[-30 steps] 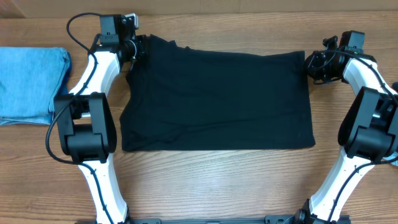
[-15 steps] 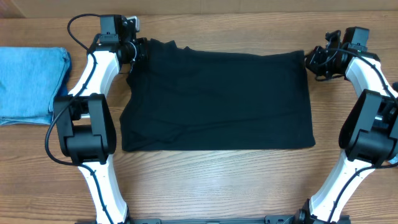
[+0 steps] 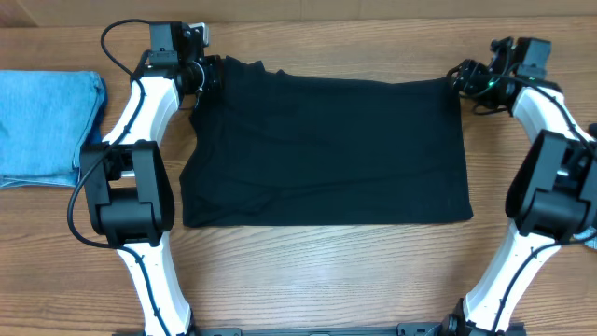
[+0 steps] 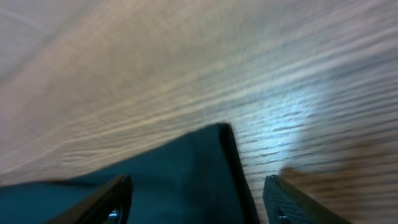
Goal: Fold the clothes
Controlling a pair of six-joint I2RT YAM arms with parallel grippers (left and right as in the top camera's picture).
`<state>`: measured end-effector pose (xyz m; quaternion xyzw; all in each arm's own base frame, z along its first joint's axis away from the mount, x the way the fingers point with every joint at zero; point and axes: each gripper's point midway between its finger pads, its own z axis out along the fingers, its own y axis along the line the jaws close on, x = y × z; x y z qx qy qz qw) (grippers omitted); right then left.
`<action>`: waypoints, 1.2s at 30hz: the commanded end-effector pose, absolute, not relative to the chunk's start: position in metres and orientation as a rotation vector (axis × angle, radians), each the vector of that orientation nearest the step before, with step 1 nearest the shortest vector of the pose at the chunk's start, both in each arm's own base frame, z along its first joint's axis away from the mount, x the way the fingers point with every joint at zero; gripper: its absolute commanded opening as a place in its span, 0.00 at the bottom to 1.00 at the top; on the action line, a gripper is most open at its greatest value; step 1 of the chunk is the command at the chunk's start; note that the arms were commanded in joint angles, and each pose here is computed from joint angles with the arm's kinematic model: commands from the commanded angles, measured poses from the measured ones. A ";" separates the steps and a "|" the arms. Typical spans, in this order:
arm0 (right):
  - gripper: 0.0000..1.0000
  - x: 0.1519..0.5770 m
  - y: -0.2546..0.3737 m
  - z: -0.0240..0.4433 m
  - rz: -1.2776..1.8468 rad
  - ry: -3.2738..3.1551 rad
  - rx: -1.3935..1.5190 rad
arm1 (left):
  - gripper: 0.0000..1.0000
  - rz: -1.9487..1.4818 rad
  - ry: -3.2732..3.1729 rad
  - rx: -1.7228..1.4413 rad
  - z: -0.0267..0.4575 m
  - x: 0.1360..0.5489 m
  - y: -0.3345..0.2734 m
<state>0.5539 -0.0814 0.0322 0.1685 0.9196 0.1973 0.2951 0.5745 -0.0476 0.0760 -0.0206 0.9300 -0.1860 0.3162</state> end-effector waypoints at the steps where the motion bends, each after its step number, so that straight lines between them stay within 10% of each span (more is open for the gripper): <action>1: 0.68 0.556 -0.070 0.017 0.526 2.469 0.424 | 0.04 -0.480 2.397 -0.016 0.098 0.580 -0.046; 10: 0.54 0.560 -0.066 0.019 0.524 2.459 0.413 | 0.04 -0.480 2.395 -0.015 0.098 0.581 -0.046; 22: 0.04 0.557 -0.066 0.022 0.526 2.467 0.417 | 0.04 -0.480 2.396 -0.015 0.098 0.581 -0.046; 36: 0.04 0.542 -0.055 0.091 0.555 2.439 0.314 | 0.04 -0.489 2.464 -0.033 0.088 0.568 -0.046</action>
